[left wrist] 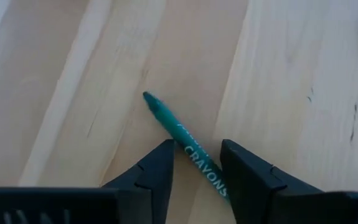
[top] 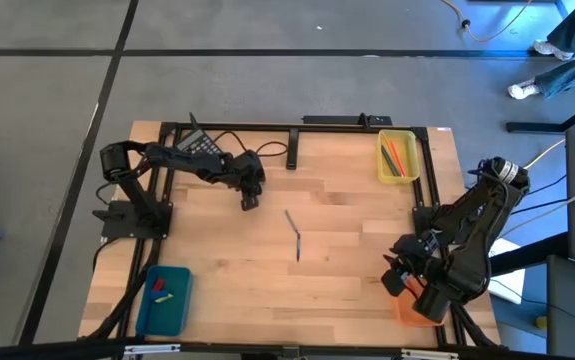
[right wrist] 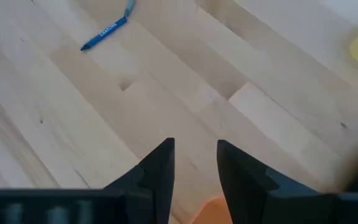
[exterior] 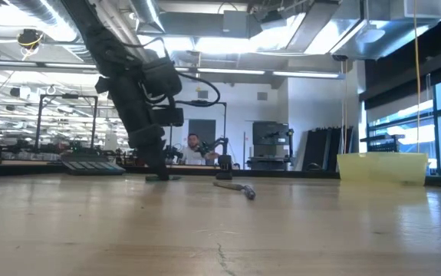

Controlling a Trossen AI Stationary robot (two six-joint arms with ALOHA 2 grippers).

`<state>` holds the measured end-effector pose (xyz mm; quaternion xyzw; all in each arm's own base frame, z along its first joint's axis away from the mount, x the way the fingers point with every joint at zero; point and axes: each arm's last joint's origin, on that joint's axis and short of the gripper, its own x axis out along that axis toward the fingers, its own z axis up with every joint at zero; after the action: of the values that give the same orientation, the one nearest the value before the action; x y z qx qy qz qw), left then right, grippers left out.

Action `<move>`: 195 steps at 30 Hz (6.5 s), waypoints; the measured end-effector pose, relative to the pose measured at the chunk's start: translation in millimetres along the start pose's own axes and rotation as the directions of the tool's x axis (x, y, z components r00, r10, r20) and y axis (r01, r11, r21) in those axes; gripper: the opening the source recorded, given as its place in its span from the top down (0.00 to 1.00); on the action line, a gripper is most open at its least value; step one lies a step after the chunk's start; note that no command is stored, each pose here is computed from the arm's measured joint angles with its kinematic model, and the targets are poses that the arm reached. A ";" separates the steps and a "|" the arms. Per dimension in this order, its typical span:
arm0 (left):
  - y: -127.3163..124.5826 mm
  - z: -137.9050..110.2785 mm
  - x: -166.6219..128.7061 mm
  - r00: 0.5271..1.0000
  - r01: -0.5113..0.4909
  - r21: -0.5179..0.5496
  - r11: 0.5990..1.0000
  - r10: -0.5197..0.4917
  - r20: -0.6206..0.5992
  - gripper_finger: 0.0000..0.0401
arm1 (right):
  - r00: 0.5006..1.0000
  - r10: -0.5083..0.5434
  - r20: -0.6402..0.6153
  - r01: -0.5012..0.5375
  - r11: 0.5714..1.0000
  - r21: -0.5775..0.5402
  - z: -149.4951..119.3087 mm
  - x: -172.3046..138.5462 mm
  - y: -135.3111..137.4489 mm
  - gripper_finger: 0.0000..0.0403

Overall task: Sort crayons/erasers/pens/pencils in bins
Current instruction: Put the green crayon into the orange bin

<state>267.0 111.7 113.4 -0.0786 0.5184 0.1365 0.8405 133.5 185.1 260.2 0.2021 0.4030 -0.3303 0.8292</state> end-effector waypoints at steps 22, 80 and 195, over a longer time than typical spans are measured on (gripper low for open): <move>-17.2 2.0 -0.2 0.997 -0.064 -0.138 0.988 0.069 0.029 0.98 | 0.918 -0.095 0.384 0.149 0.982 -0.113 -8.7 58.5 37.3 0.69; -141.6 43.6 -95.2 0.659 0.362 0.260 0.895 -0.443 0.608 0.96 | 0.859 0.359 0.366 -0.118 0.833 -0.540 42.4 185.6 62.6 0.92; -299.8 229.8 25.0 0.638 0.210 0.496 0.842 -0.503 0.583 0.96 | 0.814 0.143 -0.562 -0.479 0.712 -0.513 76.5 -3.1 -6.1 0.58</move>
<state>566.2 -106.6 191.7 0.0412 0.1540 -0.1208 0.9798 168.6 136.0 307.7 0.0537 0.6421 0.0365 0.7639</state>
